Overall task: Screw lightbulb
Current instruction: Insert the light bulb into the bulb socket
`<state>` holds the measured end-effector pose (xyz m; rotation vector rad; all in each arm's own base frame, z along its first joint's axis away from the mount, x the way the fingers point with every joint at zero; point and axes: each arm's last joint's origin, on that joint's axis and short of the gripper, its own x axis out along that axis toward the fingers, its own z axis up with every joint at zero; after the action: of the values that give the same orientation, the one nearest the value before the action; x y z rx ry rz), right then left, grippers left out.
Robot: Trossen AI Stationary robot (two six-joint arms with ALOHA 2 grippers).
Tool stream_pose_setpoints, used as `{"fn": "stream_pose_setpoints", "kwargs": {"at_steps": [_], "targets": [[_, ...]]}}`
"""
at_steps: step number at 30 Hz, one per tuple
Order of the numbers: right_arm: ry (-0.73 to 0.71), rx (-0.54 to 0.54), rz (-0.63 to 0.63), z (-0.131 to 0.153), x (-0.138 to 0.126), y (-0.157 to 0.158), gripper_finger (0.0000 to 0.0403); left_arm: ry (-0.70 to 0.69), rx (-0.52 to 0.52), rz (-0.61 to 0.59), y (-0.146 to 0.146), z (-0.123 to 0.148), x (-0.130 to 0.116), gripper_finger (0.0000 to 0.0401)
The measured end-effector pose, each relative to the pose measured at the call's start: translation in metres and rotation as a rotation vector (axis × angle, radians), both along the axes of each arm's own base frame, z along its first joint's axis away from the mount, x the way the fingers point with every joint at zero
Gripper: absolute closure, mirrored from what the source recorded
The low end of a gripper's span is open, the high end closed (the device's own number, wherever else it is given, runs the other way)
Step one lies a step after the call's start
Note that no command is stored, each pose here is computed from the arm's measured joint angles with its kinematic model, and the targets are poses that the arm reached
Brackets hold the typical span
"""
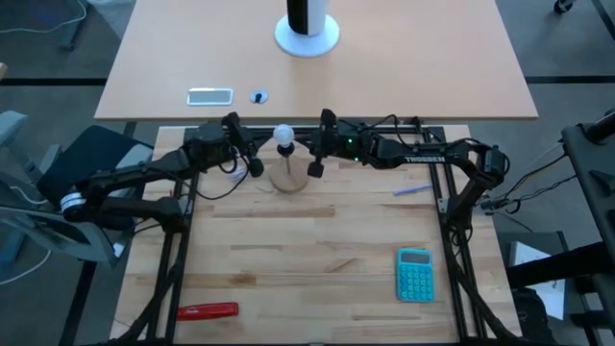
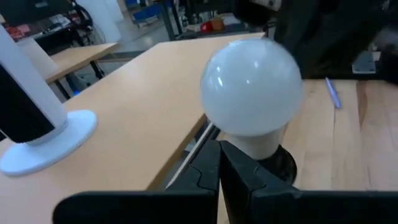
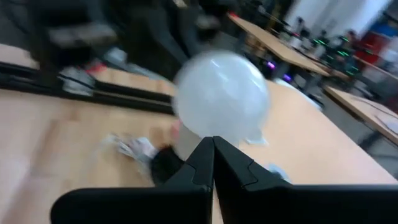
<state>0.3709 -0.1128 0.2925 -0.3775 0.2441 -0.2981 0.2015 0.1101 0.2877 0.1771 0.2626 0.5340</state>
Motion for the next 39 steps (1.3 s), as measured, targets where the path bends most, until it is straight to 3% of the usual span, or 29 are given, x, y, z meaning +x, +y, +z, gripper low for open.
{"fn": "stream_pose_setpoints", "kwargs": {"at_steps": [4,10,14,28,32,39], "targets": [[0.023,-0.016,-0.088,-0.002,-0.001,-0.003,0.0403,0.002,-0.002,-0.002,-0.003,0.003,-0.005,0.0401],[0.008,0.003,-0.117,-0.001,-0.004,-0.009,0.0403,-0.038,-0.006,-0.123,-0.007,0.008,-0.006,0.0401],[-0.037,0.013,-0.027,0.003,-0.002,-0.007,0.0403,-0.032,-0.009,-0.118,-0.004,0.004,0.000,0.0401],[-0.050,0.034,0.110,0.004,0.001,0.003,0.0403,-0.032,0.012,-0.023,0.002,0.001,0.005,0.0401],[-0.035,0.031,0.095,0.003,0.001,0.003,0.0403,-0.029,0.010,-0.023,0.002,0.000,0.004,0.0401],[0.026,-0.020,-0.060,0.000,-0.003,-0.002,0.0403,-0.023,0.006,-0.029,-0.003,0.005,-0.004,0.0401]]}}
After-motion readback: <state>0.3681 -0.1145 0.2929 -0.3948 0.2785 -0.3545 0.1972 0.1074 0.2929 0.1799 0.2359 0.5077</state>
